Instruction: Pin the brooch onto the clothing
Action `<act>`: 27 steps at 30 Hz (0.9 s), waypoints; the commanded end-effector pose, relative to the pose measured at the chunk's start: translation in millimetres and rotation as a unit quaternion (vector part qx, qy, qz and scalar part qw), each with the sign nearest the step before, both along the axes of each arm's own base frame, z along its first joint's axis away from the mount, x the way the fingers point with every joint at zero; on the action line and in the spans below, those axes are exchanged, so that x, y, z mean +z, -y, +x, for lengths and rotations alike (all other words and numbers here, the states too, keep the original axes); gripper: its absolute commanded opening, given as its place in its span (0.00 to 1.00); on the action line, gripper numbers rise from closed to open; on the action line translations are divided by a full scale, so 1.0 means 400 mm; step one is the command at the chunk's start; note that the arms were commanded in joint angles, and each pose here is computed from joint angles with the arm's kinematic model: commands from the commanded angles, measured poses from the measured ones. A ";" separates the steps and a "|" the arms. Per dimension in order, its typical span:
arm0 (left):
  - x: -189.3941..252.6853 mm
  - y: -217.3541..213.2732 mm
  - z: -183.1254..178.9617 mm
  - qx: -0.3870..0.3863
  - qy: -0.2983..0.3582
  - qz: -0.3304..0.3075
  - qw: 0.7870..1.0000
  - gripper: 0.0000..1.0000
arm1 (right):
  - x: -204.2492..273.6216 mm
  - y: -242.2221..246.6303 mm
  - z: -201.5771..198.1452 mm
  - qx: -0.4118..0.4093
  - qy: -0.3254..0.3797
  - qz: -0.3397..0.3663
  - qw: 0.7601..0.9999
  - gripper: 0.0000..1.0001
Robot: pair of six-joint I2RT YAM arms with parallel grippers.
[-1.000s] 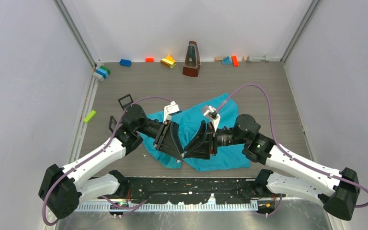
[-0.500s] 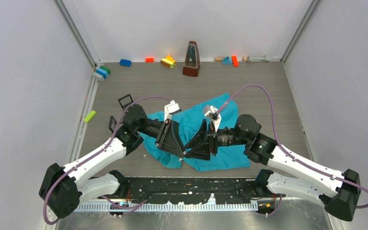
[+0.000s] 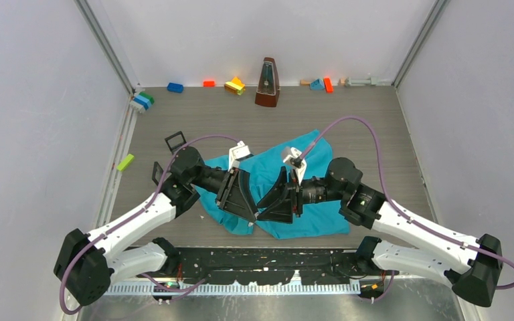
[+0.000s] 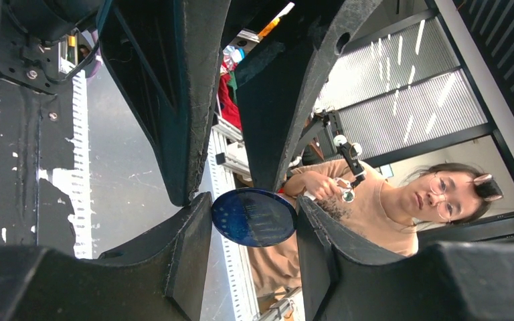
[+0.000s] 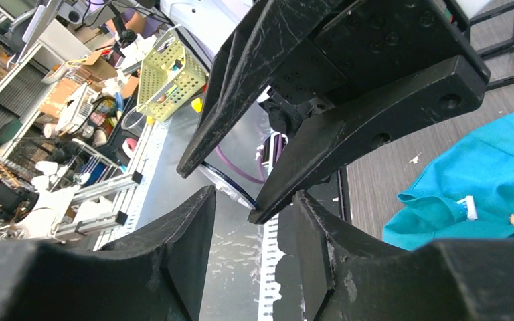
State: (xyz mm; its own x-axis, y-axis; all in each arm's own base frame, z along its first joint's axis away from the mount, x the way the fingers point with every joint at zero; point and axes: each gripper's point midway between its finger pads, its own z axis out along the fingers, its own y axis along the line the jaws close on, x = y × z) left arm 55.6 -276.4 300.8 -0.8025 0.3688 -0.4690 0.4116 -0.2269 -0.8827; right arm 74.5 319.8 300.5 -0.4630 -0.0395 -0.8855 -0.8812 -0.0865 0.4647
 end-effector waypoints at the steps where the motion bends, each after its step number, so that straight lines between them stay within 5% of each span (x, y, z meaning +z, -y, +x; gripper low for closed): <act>1: 0.010 0.003 0.001 0.010 0.020 -0.018 1.000 0.19 | 0.089 0.016 0.005 -0.020 0.060 0.040 0.997 0.53; 10: 0.008 -0.004 -0.008 -0.002 0.015 -0.013 1.000 0.19 | 0.096 0.044 -0.013 -0.018 0.092 0.046 0.995 0.64; 27: -0.005 -0.012 -0.019 -0.021 0.007 -0.004 1.000 0.18 | 0.133 0.007 -0.040 0.056 0.130 0.091 0.986 0.55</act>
State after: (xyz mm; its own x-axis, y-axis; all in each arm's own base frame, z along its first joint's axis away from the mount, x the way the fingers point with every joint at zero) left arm 53.6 -274.7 297.1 -0.8027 0.3833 -0.4568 0.3993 -0.2235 -0.8892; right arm 65.2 317.8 317.0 -0.3233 -0.0076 -0.9463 -0.9303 -0.1805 0.3193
